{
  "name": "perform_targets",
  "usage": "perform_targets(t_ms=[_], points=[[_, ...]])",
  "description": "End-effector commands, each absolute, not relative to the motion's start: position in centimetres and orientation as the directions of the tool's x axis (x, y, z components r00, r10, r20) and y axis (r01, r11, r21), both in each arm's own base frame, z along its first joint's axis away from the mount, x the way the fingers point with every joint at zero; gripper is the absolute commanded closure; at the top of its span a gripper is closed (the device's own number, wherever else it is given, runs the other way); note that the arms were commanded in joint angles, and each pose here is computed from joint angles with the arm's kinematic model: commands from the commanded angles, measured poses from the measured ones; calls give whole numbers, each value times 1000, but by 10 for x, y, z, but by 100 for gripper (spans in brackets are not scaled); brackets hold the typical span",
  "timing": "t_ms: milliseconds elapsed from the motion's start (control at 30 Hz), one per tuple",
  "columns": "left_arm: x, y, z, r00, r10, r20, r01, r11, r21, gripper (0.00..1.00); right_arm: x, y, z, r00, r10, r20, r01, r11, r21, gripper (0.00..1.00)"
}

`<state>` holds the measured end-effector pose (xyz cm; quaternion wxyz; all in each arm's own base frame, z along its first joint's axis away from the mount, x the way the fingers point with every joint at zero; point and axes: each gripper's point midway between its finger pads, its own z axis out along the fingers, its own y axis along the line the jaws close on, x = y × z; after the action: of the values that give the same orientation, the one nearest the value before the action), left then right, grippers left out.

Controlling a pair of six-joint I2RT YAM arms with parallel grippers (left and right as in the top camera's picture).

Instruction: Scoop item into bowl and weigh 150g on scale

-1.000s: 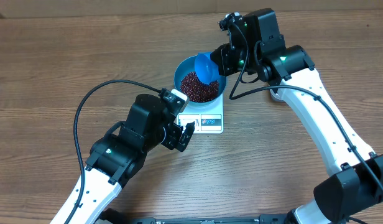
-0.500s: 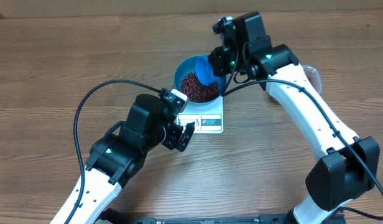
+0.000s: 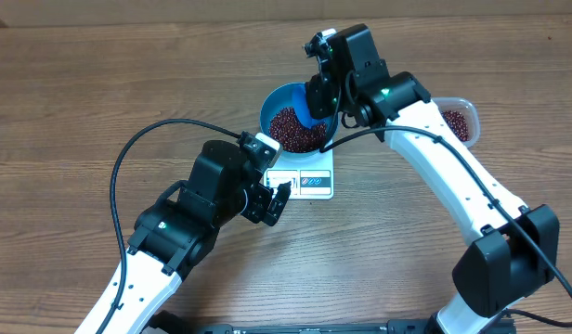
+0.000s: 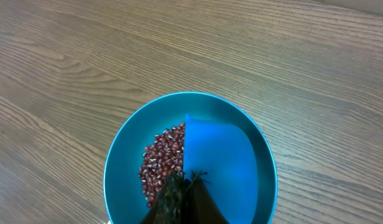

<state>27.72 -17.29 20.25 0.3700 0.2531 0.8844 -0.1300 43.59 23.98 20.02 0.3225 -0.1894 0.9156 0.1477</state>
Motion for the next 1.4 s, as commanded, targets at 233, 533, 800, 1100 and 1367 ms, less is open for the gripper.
perform_targets(t_ms=[233, 533, 800, 1100, 1367], points=[[280, -174, 212, -579, 350, -736, 553, 833, -39, 1, 436, 251, 184, -712, -300, -634, -442, 894, 72, 96], [280, -174, 212, -579, 350, -736, 553, 832, -39, 1, 438, 245, 169, -733, -314, -603, -421, 906, 40, 96], [280, -174, 212, -579, 350, -736, 553, 833, -39, 0, 436, 246, 146, -764, -329, -555, -415, 909, 34, 96], [280, -174, 212, -579, 350, -736, 553, 832, -39, 1, 426, 267, 152, -746, -347, -569, -466, 882, 73, 96], [280, -174, 212, -579, 350, -736, 553, 832, -39, 0, 430, 262, 174, -721, -322, -613, -459, 885, 75, 96]])
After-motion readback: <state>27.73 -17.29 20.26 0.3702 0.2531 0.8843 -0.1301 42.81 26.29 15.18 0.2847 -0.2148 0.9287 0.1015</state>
